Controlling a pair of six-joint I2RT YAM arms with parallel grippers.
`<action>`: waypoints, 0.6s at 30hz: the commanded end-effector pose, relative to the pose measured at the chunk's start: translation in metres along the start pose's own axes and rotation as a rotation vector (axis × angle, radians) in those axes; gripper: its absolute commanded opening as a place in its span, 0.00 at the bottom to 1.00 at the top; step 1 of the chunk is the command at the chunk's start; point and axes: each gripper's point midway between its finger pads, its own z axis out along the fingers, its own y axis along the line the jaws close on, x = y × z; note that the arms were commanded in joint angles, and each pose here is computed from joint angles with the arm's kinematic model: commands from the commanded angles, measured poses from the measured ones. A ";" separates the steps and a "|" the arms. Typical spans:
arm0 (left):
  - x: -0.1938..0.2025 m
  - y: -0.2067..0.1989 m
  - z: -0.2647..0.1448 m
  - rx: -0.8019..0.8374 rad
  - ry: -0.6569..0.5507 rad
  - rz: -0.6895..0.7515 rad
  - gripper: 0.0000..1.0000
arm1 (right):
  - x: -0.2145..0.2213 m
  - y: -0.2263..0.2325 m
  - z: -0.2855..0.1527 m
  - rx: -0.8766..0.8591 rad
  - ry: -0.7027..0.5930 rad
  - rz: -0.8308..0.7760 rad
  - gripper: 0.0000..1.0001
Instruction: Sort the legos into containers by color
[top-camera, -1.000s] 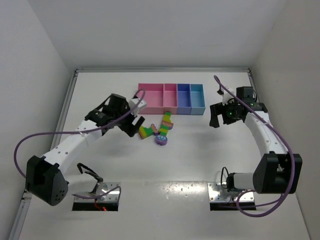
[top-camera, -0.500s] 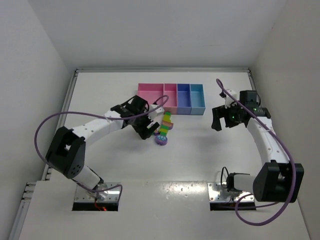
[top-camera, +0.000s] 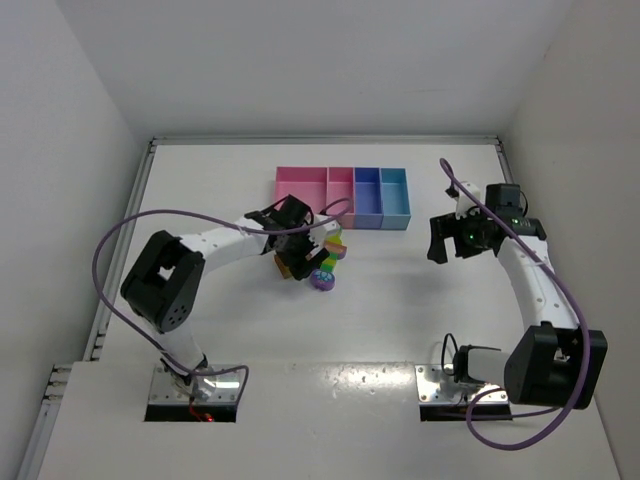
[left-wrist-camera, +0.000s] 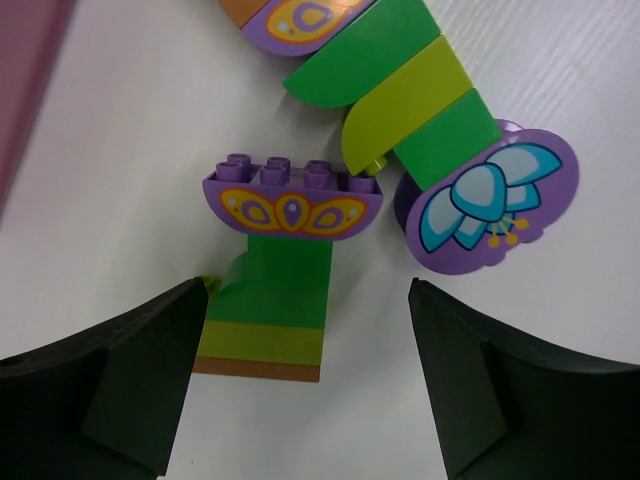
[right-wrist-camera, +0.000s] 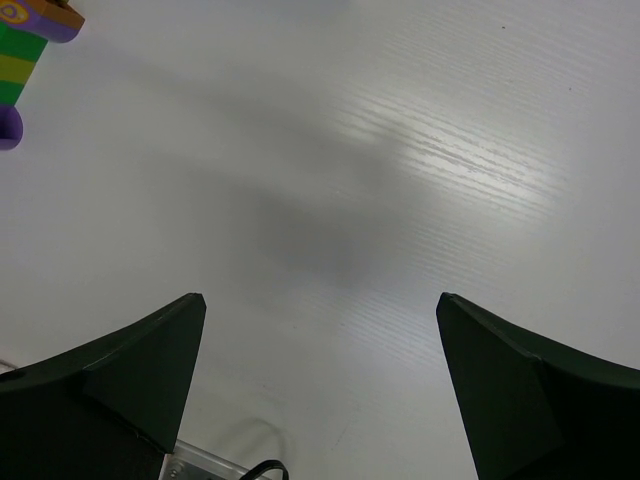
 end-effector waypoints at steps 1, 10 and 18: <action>-0.012 0.007 0.007 -0.036 -0.034 0.025 0.88 | -0.005 0.002 -0.005 -0.011 -0.032 -0.014 0.99; -0.009 0.013 0.031 -0.035 0.000 0.061 0.68 | -0.002 0.002 -0.001 -0.017 -0.016 -0.007 0.99; -0.008 0.013 0.035 -0.033 0.001 0.071 0.36 | -0.001 0.001 0.001 -0.017 -0.016 -0.007 0.99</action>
